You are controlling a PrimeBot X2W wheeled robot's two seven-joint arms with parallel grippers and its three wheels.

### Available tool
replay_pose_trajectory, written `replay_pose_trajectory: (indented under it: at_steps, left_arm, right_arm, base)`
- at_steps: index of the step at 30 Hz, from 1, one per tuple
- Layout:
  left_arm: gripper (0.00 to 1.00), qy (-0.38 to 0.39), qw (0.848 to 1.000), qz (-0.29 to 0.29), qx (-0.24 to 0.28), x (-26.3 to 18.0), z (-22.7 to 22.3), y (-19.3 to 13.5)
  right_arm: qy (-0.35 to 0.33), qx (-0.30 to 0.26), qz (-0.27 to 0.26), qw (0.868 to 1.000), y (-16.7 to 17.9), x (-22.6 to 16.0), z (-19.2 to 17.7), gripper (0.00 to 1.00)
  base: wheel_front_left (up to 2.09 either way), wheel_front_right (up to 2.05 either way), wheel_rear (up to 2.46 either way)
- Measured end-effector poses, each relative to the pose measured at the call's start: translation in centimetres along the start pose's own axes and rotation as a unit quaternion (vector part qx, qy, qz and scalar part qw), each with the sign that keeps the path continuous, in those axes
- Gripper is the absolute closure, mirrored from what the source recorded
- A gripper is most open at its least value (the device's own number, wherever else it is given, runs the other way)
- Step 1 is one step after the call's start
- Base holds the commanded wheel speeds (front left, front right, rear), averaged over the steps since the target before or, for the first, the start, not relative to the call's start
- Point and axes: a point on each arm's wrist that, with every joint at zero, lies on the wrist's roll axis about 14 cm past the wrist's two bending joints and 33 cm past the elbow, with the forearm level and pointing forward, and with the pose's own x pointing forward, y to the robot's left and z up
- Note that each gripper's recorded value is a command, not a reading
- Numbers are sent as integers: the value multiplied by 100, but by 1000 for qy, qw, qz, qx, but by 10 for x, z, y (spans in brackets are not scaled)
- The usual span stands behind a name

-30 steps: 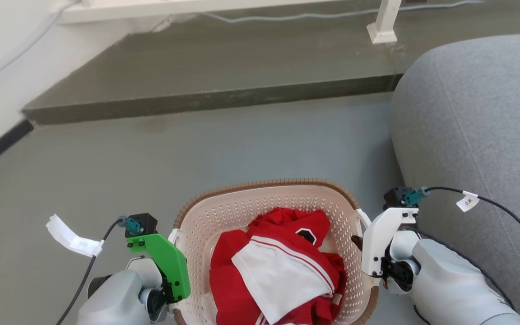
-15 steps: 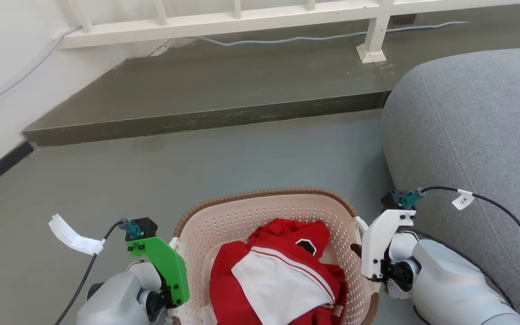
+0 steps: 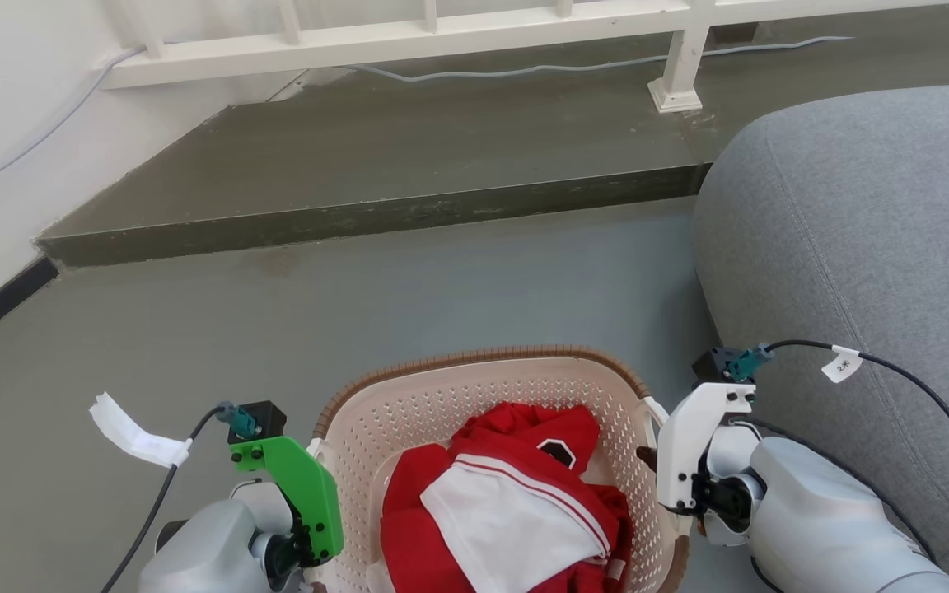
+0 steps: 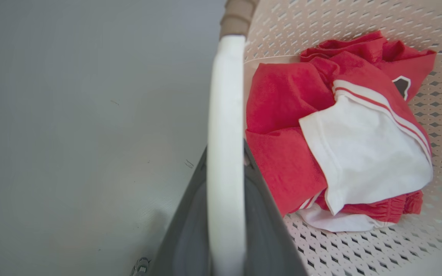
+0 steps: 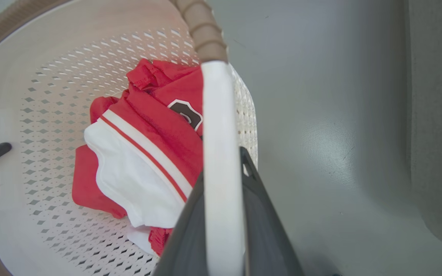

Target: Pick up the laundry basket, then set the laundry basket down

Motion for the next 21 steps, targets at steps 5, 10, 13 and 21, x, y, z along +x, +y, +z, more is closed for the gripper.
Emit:
replay_pose_trajectory:
  at_steps: [5, 10, 13, 21]
  left_arm:
    - [100, 1, 1000, 0, 0, 0, 0, 0]
    - [100, 1, 1000, 0, -3, 0, -1, 1]
    - [100, 2, 1000, 1, -3, 0, -1, 1]
    - [100, 4, 1000, 2, -8, 4, -3, 4]
  right_arm:
    - [1, -3, 1, 1000, 1, 0, -1, 100]
    - [3, -3, 2, 1000, 1, 1, -1, 100]
    - [3, -4, 3, 1000, 2, 1, -2, 100]
    - [2, -3, 6, 1000, 3, 5, -2, 100]
  base:
    - [0, 0, 0]
    - [0, 0, 0]
    - [0, 0, 0]
    - [0, 0, 0]
